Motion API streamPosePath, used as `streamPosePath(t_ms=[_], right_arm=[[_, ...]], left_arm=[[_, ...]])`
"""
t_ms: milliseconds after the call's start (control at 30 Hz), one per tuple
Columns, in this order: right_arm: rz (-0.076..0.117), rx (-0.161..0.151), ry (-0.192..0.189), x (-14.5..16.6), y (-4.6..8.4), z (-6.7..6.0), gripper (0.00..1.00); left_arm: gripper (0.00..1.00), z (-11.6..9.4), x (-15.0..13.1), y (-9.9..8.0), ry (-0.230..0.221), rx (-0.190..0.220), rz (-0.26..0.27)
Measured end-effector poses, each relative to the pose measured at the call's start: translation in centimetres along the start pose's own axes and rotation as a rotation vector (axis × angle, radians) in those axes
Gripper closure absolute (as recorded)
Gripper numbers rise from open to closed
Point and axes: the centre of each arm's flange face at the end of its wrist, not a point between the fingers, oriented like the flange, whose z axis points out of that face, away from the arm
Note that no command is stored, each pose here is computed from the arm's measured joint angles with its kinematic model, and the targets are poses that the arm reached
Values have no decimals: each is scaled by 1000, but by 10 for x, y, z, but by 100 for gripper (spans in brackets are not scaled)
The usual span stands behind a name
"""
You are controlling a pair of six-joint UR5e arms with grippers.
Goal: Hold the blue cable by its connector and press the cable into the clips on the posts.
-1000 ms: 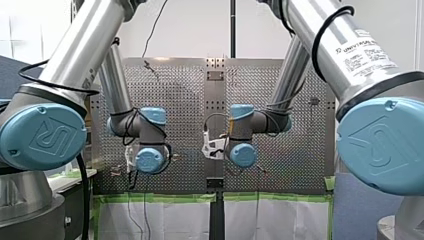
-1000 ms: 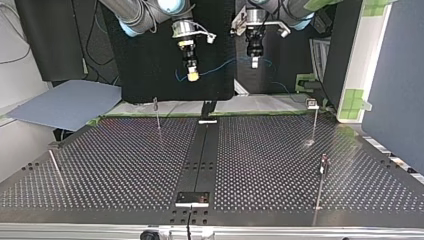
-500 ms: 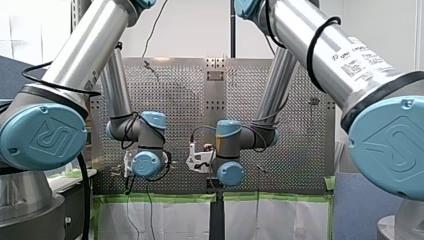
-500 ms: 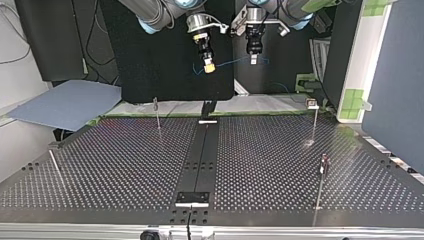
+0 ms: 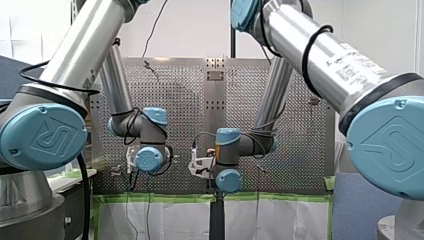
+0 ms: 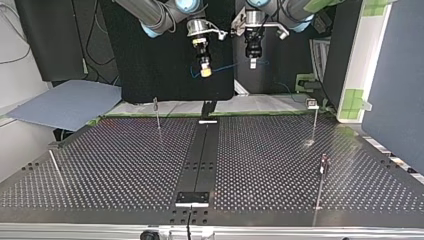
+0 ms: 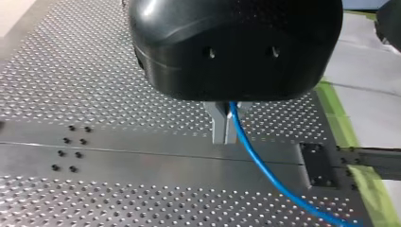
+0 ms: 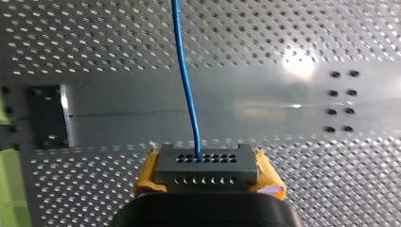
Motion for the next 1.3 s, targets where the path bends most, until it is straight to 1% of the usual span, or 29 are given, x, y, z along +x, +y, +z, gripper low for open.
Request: streamPosePath(t_ms=[67,133,200,333,367,500,567,700,833,933,1067,1200,1300], right_arm=[[12,-18,14,10,1,4,100],[27,-29,32,20,1,8,100],[39,-28,48,30,0,13,100],[70,-16,81,52,1,28,100],[74,-12,85,56,1,31,100],[85,8,94,75,4,39,100],[96,21,100,86,5,44,100],[127,47,121,110,4,55,100],[162,78,150,137,1,68,100],[178,106,175,162,-3,78,100],[186,142,208,194,-8,88,100],[185,176,240,226,-11,96,100],[181,201,255,247,-13,99,100]], left_arm=[[100,1,-6,-1,-9,0,-8],[100,2,-12,0,-16,-4,-19],[100,3,-17,1,-18,-8,-32],[100,5,-30,3,-26,-25,-69],[100,6,-33,4,-30,-30,-77],[100,12,-48,4,-47,-55,-98],[100,16,-56,4,-58,-70,-105],[100,23,-74,3,-83,-100,-109],[100,27,-91,5,-99,-138,-111],[100,29,-103,9,-110,-171,-114],[100,31,-119,14,-123,-208,-122],[100,35,-135,15,-140,-222,-133],[100,38,-148,16,-154,-230,-144]])
